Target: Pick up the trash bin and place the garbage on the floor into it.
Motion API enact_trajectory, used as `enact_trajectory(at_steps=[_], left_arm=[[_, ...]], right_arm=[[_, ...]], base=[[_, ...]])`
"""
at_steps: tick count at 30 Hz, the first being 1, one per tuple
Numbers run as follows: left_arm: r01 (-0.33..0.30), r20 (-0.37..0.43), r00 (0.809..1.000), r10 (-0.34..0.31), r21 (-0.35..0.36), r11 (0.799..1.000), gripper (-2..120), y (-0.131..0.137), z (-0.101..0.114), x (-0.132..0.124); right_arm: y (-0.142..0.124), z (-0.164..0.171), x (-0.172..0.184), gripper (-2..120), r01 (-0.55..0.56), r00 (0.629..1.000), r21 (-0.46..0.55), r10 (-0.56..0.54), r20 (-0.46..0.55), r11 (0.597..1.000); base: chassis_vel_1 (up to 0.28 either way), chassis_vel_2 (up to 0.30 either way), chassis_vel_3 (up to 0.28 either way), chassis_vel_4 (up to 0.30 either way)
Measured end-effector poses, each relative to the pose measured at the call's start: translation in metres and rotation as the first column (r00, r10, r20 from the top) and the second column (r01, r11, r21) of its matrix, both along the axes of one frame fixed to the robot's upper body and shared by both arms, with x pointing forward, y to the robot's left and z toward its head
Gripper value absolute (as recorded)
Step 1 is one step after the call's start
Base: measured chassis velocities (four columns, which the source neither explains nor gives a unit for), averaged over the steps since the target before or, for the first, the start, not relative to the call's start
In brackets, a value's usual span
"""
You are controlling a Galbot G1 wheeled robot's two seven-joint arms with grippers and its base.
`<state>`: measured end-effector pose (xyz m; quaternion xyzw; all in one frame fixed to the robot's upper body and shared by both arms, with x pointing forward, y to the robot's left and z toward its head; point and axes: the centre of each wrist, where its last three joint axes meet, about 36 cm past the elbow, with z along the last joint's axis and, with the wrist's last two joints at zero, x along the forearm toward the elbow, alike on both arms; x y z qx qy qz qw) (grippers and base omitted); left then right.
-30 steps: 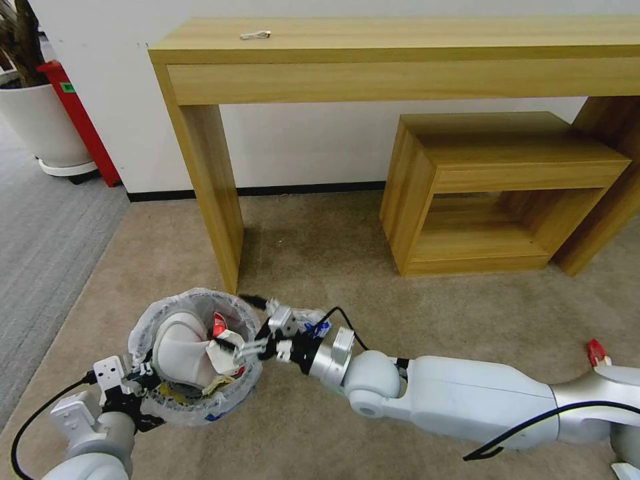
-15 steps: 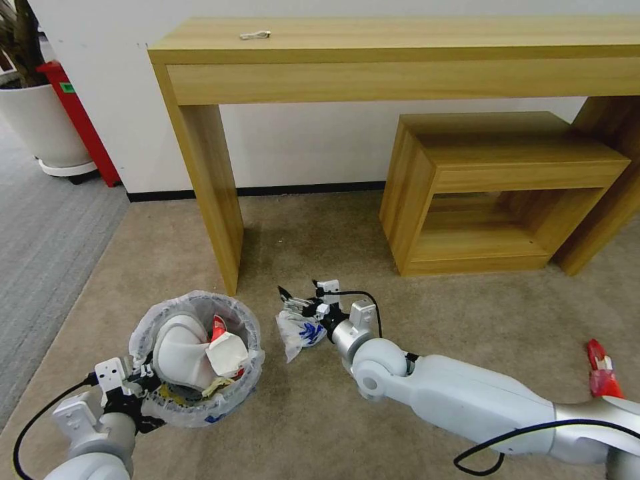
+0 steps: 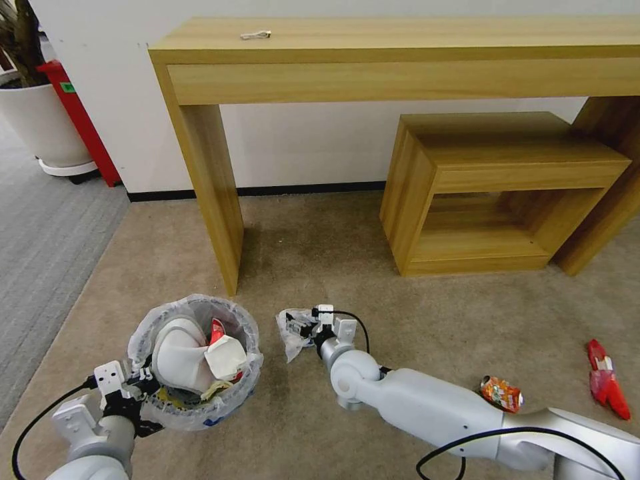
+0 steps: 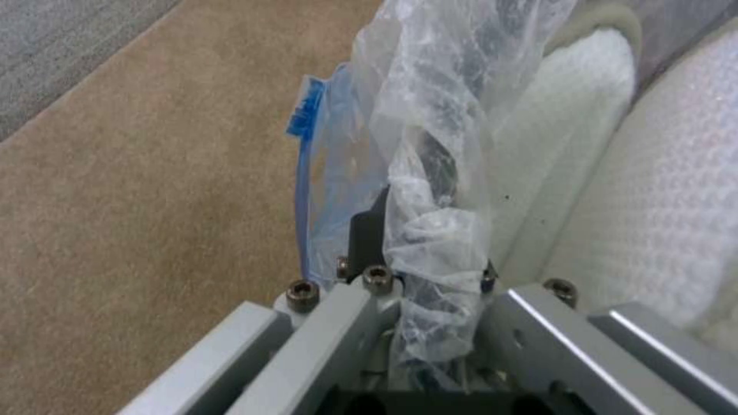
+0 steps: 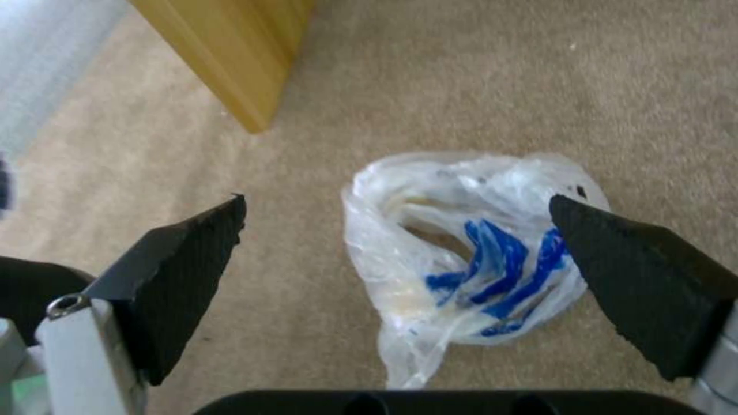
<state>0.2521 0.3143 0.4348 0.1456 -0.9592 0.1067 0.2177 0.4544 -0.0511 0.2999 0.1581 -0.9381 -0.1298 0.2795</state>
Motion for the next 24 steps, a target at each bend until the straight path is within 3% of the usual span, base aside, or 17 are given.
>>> enact_trajectory(at_steps=[3, 9, 11, 12, 15, 17, 20, 24], left_arm=[[-0.001, -0.002, 1.0, 0.001, -0.001, 1.0, 0, 0.0, -0.001, 0.0], [0.0, 0.001, 1.0, 0.0, -0.005, 1.0, 0, 0.0, -0.003, 0.003], [0.003, 0.003, 1.0, -0.003, -0.007, 1.0, 0, -0.001, -0.004, 0.004], [0.003, 0.003, 1.0, -0.003, -0.007, 1.0, 0, -0.001, -0.004, 0.004], [0.003, 0.008, 1.0, -0.003, -0.011, 1.0, 0, -0.001, -0.004, 0.004], [0.002, 0.009, 1.0, -0.002, -0.012, 1.0, 0, -0.001, -0.004, 0.004], [-0.001, 0.012, 1.0, 0.002, -0.017, 1.0, 0, -0.003, -0.004, 0.003], [-0.004, 0.015, 1.0, 0.004, -0.02, 1.0, 0, -0.003, -0.005, 0.002]], right_arm=[[-0.002, -0.01, 0.002, 100, -0.011, 1.0, -0.049, 0.012, 0.016, 0.999], [-0.036, -0.032, 0.013, 100, -0.115, 0.983, -0.231, 0.144, 0.115, 0.966], [-0.08, -0.059, 0.022, 100, -0.223, 0.933, -0.374, 0.309, 0.187, 0.9], [-0.08, -0.059, 0.022, 100, -0.223, 0.933, -0.374, 0.309, 0.187, 0.9], [-0.109, -0.076, 0.027, 100, -0.294, 0.889, -0.466, 0.418, 0.188, 0.834], [-0.112, -0.08, 0.027, 100, -0.307, 0.878, -0.482, 0.44, 0.19, 0.82], [-0.106, -0.093, 0.028, 100, -0.364, 0.823, -0.522, 0.529, 0.207, 0.771], [-0.091, -0.096, 0.028, 100, -0.386, 0.805, -0.52, 0.554, 0.214, 0.762]], base=[[0.0, 0.0, 0.0, 0.0], [0.0, 0.0, 0.0, 0.0], [0.0, 0.0, 0.0, 0.0], [0.0, 0.0, 0.0, 0.0], [0.0, 0.0, 0.0, 0.0], [0.0, 0.0, 0.0, 0.0], [0.0, 0.0, 0.0, 0.0], [0.0, 0.0, 0.0, 0.0]])
